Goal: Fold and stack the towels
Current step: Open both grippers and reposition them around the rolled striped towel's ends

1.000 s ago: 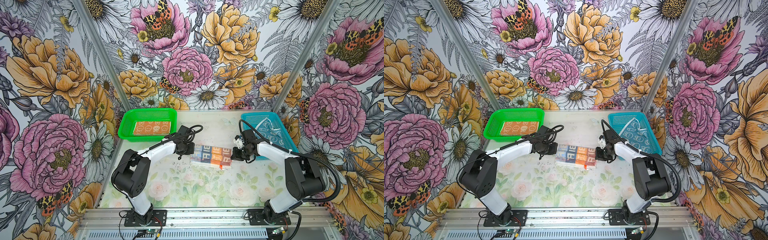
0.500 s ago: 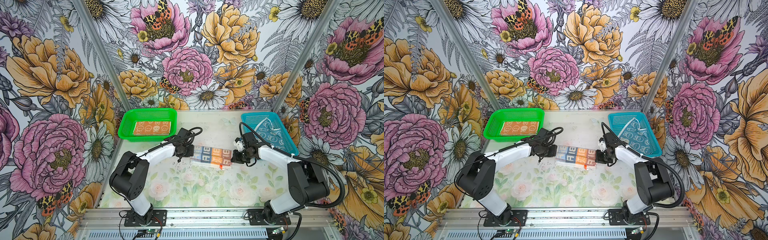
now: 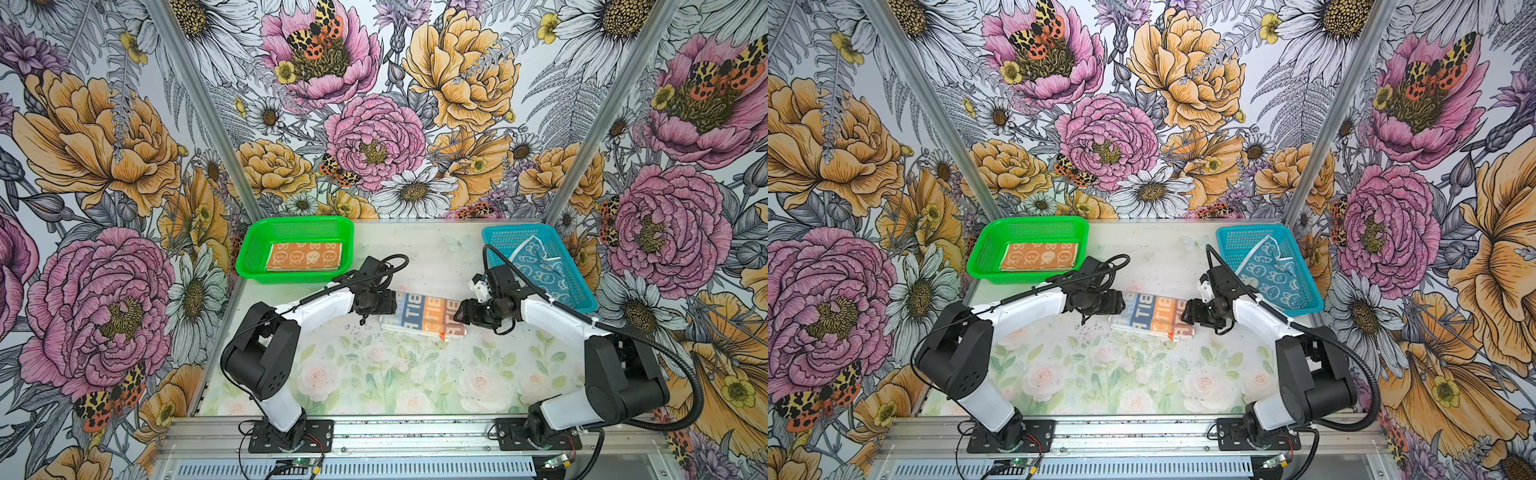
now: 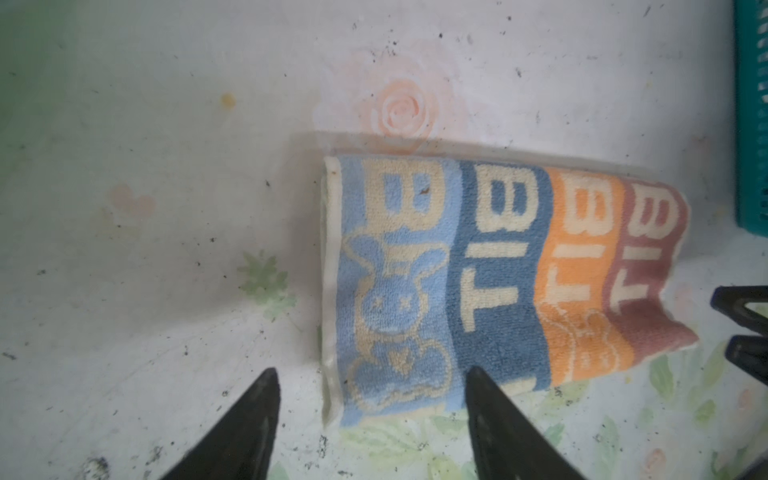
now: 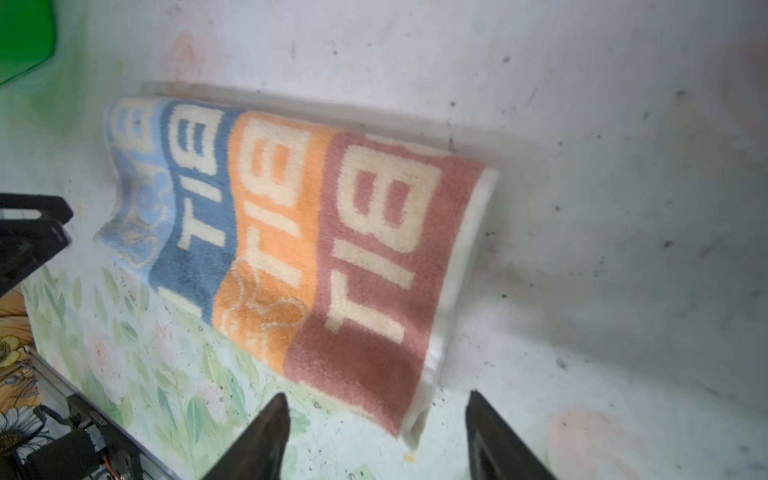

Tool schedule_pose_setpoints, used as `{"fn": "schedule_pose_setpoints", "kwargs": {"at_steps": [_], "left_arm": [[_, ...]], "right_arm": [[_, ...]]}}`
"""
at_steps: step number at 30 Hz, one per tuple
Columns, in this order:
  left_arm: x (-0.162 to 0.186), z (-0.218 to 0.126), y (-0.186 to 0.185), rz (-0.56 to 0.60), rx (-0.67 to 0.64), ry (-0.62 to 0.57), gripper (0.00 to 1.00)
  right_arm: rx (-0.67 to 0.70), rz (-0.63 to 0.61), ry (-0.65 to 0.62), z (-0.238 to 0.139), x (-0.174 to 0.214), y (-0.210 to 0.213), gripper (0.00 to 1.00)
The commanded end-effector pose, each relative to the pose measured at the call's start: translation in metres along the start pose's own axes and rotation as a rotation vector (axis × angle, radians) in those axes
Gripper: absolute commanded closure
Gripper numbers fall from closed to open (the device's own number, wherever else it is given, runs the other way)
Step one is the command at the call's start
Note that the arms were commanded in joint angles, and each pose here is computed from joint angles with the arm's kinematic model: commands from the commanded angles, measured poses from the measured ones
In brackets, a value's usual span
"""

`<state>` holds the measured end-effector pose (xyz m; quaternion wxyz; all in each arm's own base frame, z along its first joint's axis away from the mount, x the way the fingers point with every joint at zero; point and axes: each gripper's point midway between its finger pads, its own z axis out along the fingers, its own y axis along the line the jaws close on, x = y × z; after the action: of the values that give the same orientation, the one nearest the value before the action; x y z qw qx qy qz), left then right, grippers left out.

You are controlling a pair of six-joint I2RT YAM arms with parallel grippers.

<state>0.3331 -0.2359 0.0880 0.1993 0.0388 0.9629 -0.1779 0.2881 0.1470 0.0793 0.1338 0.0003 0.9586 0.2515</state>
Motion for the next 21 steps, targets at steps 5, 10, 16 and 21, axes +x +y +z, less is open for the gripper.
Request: {"fn": "schedule_pose_setpoints", "kwargs": {"at_steps": [5, 10, 16, 21], "left_arm": [[-0.022, -0.018, -0.067, -0.121, 0.282, -0.056, 0.01], [-0.005, 0.008, -0.07, -0.194, 0.338, -0.011, 0.01], [0.03, 0.034, -0.049, -0.216, 0.288, 0.056, 0.01], [0.046, 0.041, -0.034, -0.215, 0.244, 0.087, 0.01]], "right_arm": [[-0.219, 0.02, -0.074, -0.009, -0.017, 0.054, 0.1], [-0.281, 0.047, -0.045, 0.012, -0.007, 0.063, 0.06], [-0.246, 0.084, 0.027, 0.042, 0.019, 0.04, 0.04], [-0.215, 0.086, 0.031, 0.044, 0.028, 0.03, 0.01]]}}
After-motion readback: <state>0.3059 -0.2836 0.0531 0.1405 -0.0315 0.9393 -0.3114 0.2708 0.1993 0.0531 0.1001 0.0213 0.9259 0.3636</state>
